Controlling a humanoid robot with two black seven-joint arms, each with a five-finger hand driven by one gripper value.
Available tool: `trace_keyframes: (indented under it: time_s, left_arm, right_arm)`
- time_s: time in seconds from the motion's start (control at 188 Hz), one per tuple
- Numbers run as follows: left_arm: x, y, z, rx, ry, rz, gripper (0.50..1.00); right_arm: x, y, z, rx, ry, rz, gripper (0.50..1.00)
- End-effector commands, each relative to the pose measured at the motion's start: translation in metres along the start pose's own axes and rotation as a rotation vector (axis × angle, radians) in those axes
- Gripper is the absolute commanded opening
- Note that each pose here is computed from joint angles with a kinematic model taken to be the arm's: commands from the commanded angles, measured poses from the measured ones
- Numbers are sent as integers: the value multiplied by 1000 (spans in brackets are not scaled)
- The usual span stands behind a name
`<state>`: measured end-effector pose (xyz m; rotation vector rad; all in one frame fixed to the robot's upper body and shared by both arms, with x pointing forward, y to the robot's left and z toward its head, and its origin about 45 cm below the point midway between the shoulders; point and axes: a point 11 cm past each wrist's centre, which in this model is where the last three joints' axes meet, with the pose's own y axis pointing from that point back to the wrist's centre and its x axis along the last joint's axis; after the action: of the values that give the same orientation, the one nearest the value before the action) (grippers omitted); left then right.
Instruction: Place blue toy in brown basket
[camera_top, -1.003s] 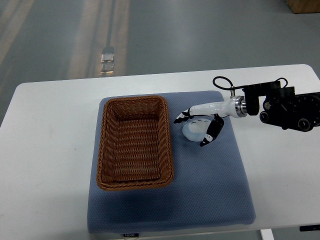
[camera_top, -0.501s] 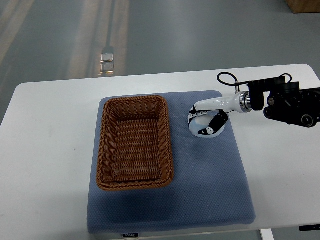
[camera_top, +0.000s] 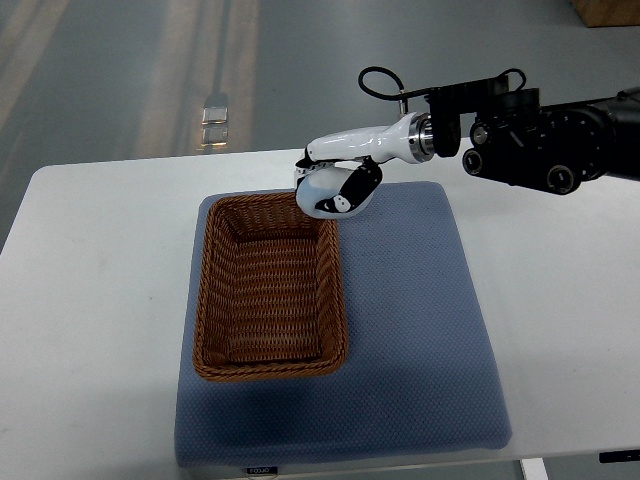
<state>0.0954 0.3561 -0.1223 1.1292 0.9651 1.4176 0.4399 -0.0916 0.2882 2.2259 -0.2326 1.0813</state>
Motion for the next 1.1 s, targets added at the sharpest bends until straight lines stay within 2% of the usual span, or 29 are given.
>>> trace_keyframes:
  time_s: [0.0,0.069,0.123,0.293,0.363,0.645,0.805,0.944,1.093]
  left_arm:
    - [0,0,0,1,0,0,1000]
    - [0,0,-1,1,0,0,1000]
    - [0,0,-1,1,0,0,1000]
    - [0,0,-2,2,0,0,1000]
    - [1,0,-2,4,0,2,1000]
    - [0,0,-2,2,0,0,1000]
    - [0,0,-2,4,0,0,1000]
    - [0,0,-1,1,0,0,1000]
    - [0,0,0,-1,0,0,1000]
  right_arm:
    - [-5,-23,-22,44,-1,-20,588]
    - [-8,-39,-34,62,15,-31,615]
    - [-13,-48,-39,70,17,-37,654]
    - [-28,-63,-43,78,17,-63,860]
    - [-30,-63,-42,78,12,-65,899]
    - [-15,-53,-30,54,-52,-3,909]
    - [5,-23,24,-72,-237,196,907]
    - [20,6,60,-96,-533,433,907]
    - [7,45,108,-103,-815,629,907]
